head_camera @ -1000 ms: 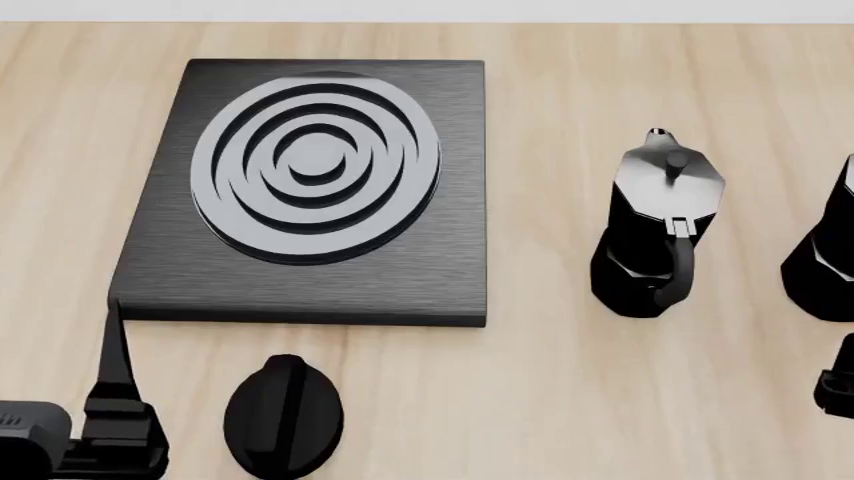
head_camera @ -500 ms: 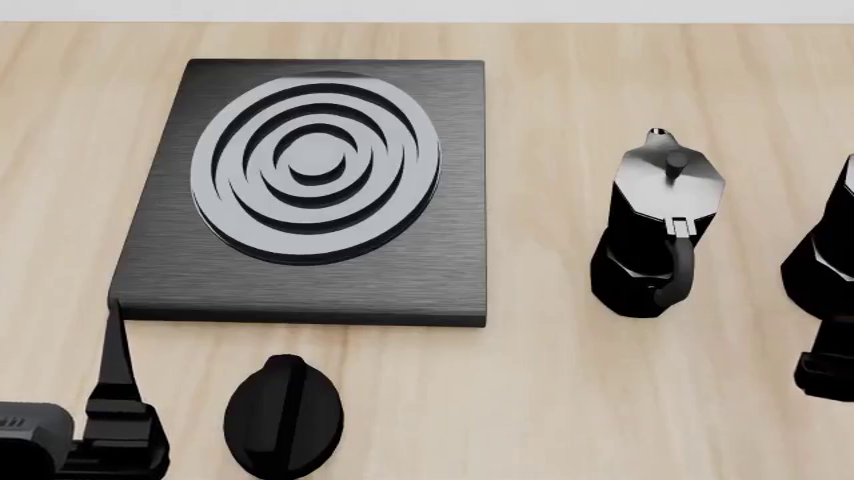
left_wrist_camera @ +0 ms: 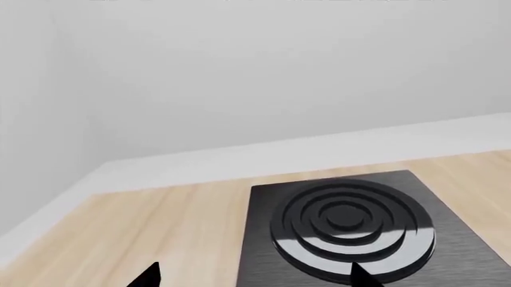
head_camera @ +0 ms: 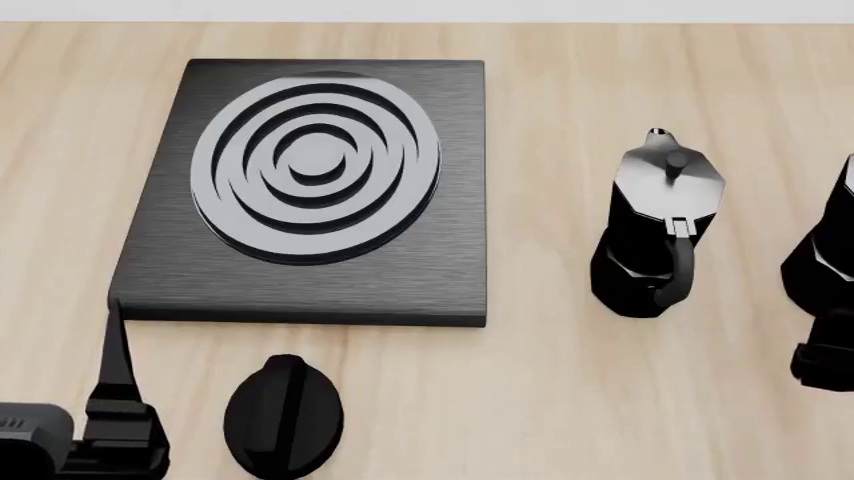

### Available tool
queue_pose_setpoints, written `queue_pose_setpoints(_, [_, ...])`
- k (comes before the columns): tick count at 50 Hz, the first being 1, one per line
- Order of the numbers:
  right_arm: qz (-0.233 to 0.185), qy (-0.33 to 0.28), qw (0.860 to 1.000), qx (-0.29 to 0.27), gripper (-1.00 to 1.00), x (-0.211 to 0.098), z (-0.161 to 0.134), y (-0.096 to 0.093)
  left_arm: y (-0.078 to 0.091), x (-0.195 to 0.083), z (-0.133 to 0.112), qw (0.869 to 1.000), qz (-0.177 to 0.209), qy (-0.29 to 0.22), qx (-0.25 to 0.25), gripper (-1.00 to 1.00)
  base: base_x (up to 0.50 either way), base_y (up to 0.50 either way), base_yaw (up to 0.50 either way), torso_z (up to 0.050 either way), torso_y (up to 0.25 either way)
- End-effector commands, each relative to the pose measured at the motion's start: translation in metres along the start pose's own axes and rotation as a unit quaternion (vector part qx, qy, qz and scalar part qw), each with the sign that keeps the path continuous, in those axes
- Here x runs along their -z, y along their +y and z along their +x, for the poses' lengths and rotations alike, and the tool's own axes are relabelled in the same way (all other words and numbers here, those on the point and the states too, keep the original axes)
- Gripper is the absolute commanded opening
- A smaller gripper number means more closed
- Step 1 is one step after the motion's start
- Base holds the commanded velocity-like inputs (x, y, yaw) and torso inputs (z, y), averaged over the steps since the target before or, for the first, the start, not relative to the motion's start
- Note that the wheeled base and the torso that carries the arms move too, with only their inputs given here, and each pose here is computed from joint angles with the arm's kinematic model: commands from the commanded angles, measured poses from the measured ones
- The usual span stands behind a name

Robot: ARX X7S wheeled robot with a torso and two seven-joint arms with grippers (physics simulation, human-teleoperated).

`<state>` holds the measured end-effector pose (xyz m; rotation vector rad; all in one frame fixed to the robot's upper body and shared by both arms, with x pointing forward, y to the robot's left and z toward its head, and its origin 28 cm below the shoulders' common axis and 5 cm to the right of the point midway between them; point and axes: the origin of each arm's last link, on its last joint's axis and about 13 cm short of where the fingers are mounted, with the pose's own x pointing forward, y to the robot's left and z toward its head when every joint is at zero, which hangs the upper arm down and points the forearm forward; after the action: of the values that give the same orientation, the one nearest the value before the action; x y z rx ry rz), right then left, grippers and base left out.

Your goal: Put the right moka pot on the stove.

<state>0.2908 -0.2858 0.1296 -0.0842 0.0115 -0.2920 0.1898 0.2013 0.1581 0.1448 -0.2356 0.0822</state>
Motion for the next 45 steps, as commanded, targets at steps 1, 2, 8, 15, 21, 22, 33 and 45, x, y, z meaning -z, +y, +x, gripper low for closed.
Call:
queue_pose_setpoints(1, [-0.003,0.003,1.000,0.003,1.00,0.001,0.005,-0.001,0.000,0.000,-0.001,1.000,0.004,-0.005,-0.002,1.00,0.00,0.00,0.00,0.000,0.000])
queue_pose_setpoints(2, [-0.003,0.003,1.000,0.003,1.00,0.001,0.005,-0.001,0.000,-0.001,0.000,1.000,0.003,-0.004,-0.002,1.00,0.00,0.00,0.00,0.000,0.000])
queue_pose_setpoints(8, [-0.004,0.007,1.000,0.007,1.00,0.004,0.008,-0.001,0.000,-0.001,-0.001,1.000,0.003,-0.004,-0.003,1.00,0.00,0.00,0.00,0.000,0.000])
queue_pose_setpoints(15, [-0.007,0.015,1.000,0.009,1.00,0.008,0.012,-0.001,0.000,0.000,-0.001,1.000,0.000,-0.007,-0.001,1.00,0.00,0.00,0.00,0.000,0.000])
queue_pose_setpoints(21, [-0.011,0.018,1.000,0.010,1.00,0.009,0.017,0.001,0.001,-0.001,0.000,1.000,-0.005,-0.002,-0.002,1.00,0.00,0.00,0.00,0.000,0.000])
queue_pose_setpoints(22, [-0.010,0.018,1.000,0.010,1.00,0.009,0.018,0.001,0.001,-0.002,0.000,1.000,-0.005,-0.002,-0.002,1.00,0.00,0.00,0.00,0.000,0.000])
queue_pose_setpoints(33, [-0.016,0.021,1.000,0.010,1.00,0.008,0.023,0.003,0.001,-0.001,0.000,1.000,-0.012,0.000,-0.001,1.00,0.00,0.00,0.00,0.000,0.000])
queue_pose_setpoints(45, [-0.012,0.009,1.000,0.011,-1.00,0.004,0.019,0.002,0.001,-0.001,0.000,1.000,-0.011,0.001,-0.001,1.00,0.00,0.00,0.00,0.000,0.000])
